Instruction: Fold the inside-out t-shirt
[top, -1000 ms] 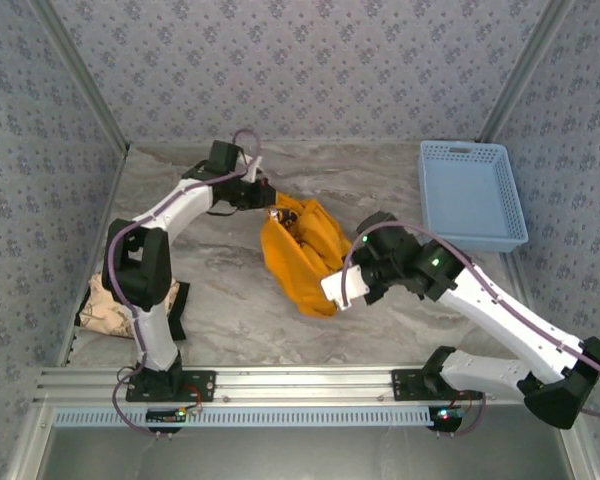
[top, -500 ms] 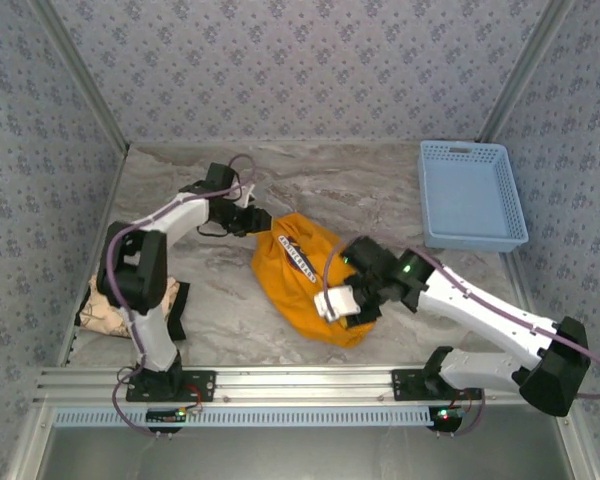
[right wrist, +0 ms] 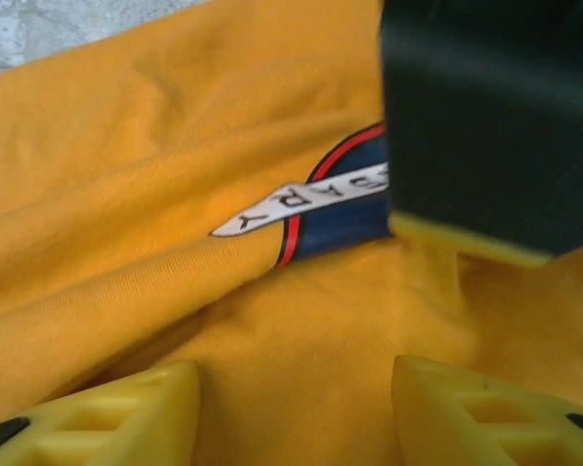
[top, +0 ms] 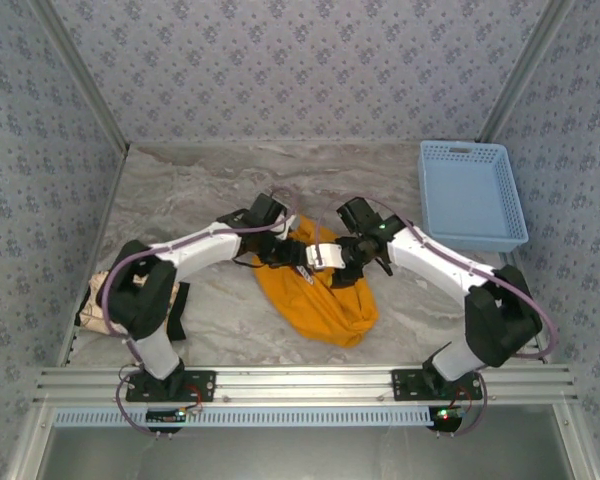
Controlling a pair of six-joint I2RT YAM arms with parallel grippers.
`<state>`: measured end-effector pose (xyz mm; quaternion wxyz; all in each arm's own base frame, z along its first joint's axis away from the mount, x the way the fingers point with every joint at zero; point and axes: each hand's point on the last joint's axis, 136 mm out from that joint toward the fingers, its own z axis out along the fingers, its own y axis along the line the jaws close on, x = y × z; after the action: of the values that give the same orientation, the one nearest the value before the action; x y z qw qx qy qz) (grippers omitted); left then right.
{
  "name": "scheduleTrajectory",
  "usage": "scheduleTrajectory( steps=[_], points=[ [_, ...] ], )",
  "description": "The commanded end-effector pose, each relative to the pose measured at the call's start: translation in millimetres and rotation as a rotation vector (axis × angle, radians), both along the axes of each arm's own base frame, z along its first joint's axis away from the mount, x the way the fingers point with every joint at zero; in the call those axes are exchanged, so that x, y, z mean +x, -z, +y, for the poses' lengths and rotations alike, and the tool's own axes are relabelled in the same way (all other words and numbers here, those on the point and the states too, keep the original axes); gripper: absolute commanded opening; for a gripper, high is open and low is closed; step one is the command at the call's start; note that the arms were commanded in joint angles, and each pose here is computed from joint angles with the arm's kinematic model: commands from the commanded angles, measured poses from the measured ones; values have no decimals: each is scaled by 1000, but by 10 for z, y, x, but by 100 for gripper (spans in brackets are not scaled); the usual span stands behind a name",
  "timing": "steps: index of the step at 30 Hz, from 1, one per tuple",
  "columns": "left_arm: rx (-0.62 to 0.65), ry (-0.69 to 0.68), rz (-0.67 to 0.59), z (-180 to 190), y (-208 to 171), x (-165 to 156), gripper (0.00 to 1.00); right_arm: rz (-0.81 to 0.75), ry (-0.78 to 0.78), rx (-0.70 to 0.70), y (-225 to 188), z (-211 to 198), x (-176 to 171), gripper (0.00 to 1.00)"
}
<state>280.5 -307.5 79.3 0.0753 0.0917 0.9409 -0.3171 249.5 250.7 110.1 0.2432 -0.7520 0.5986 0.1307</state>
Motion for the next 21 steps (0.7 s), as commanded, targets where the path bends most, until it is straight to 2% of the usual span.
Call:
scheduleTrajectory(
  steps=[1,2,3,6,7,11,14,16,18,19,20,21],
  points=[
    [67,-85,-36,80,111,216,42,-3,8,-6,190,57,38,51],
    [70,-85,-34,108,136,214,32,-16,16,-20,226,52,59,46],
    [67,-85,-40,142,132,220,22,-28,28,-22,235,48,91,37],
    [23,-52,-85,200,-35,227,4,-42,53,-21,201,0,138,0],
    [13,-45,-98,233,-103,234,1,-55,74,-10,147,-26,178,0],
    [-87,-29,-185,462,-533,265,0,-146,244,125,-351,-249,417,0],
    [-132,-42,-269,676,-824,243,0,-188,353,135,-587,-556,461,0],
    [-142,-17,-326,751,-898,163,0,-173,367,95,-547,-693,379,0],
    [-167,5,-336,765,-815,40,0,-98,254,119,-483,-582,95,0],
    [-195,7,-326,746,-770,-9,0,-82,203,154,-482,-455,-7,20],
    [-227,-5,-307,724,-707,-50,0,-84,178,196,-494,-267,-60,35],
    [-255,-22,-287,709,-637,-88,0,-82,141,226,-497,-66,-118,43]
  ],
)
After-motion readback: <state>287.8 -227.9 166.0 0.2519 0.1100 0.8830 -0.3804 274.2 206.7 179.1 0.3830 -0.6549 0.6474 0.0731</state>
